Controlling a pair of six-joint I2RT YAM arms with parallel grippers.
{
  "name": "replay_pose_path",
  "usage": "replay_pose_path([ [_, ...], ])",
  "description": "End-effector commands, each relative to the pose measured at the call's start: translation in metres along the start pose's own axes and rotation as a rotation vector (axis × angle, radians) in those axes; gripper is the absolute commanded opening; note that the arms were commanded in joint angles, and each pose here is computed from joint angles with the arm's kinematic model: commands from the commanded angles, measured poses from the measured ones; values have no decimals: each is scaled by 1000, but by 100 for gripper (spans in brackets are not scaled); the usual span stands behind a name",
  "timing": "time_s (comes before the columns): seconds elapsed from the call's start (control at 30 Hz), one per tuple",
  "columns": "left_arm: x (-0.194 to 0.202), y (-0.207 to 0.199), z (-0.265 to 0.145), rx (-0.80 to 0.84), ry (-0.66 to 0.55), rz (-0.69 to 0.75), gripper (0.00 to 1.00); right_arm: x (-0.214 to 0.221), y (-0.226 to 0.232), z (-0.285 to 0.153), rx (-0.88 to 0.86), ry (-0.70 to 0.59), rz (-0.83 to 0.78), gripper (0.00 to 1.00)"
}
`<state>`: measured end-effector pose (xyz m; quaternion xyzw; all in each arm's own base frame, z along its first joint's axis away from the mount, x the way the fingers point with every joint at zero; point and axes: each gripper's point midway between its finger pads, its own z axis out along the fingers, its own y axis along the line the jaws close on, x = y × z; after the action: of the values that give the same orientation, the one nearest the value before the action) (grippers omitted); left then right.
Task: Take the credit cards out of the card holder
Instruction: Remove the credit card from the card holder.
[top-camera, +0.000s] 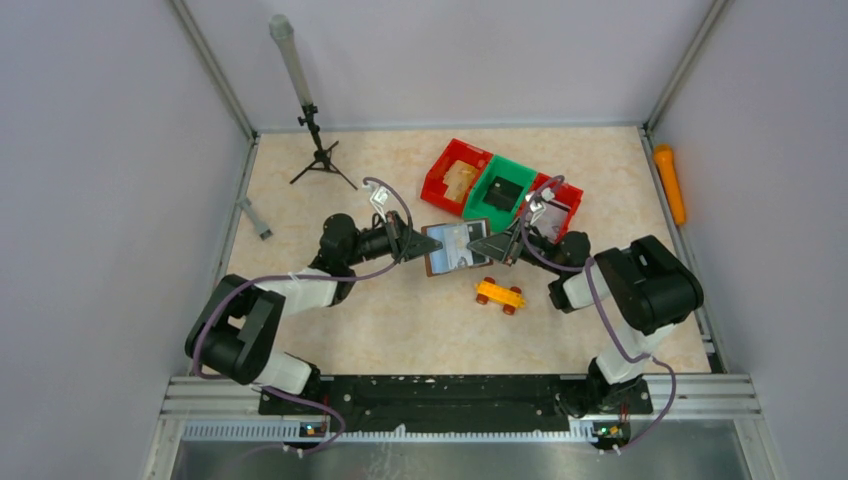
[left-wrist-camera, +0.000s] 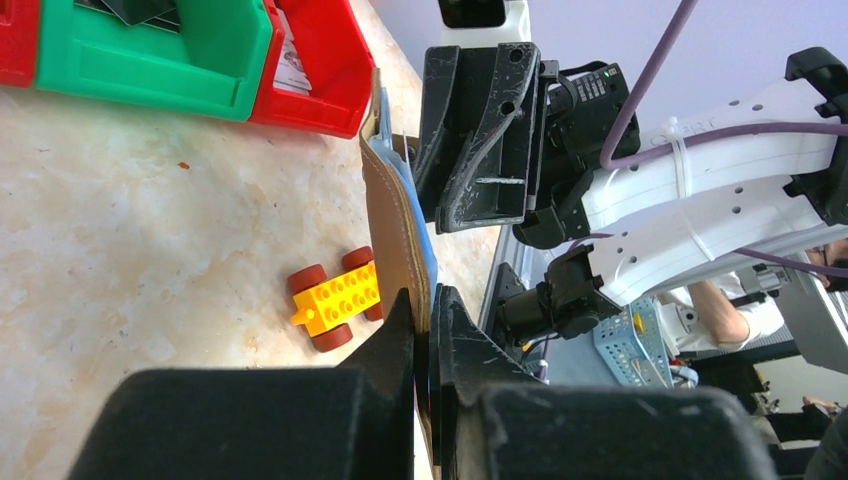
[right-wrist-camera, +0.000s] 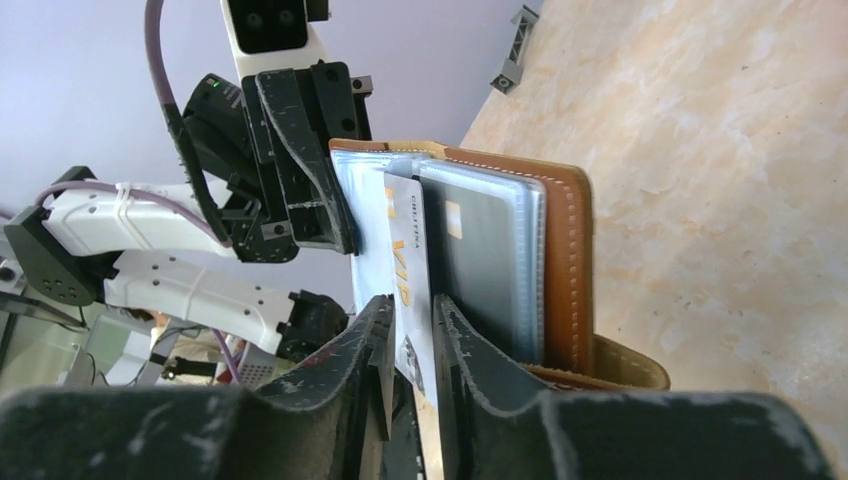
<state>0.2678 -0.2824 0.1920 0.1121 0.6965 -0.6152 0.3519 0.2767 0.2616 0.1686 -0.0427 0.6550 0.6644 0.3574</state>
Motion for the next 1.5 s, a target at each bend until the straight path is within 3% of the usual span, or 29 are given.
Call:
replay_pose_path([
  [0.0,-10,-20,1,100,-25,53,0,-13,31,-1,-127,-44,-125,26],
  [0.9,-5,-25,5,119,7,62,0,11,37,18,-178,83,-110,39],
  [1.03,-4,-34,4,166,4,69,0,12,36,19,-181,90,-107,33],
  [1.23,-4,-34,4,171,6,66,0,11,40,18,-198,85,-114,2],
  [1.47,-12,-28,-3,141,-26,61,0,-5,31,7,-138,4,-117,0],
])
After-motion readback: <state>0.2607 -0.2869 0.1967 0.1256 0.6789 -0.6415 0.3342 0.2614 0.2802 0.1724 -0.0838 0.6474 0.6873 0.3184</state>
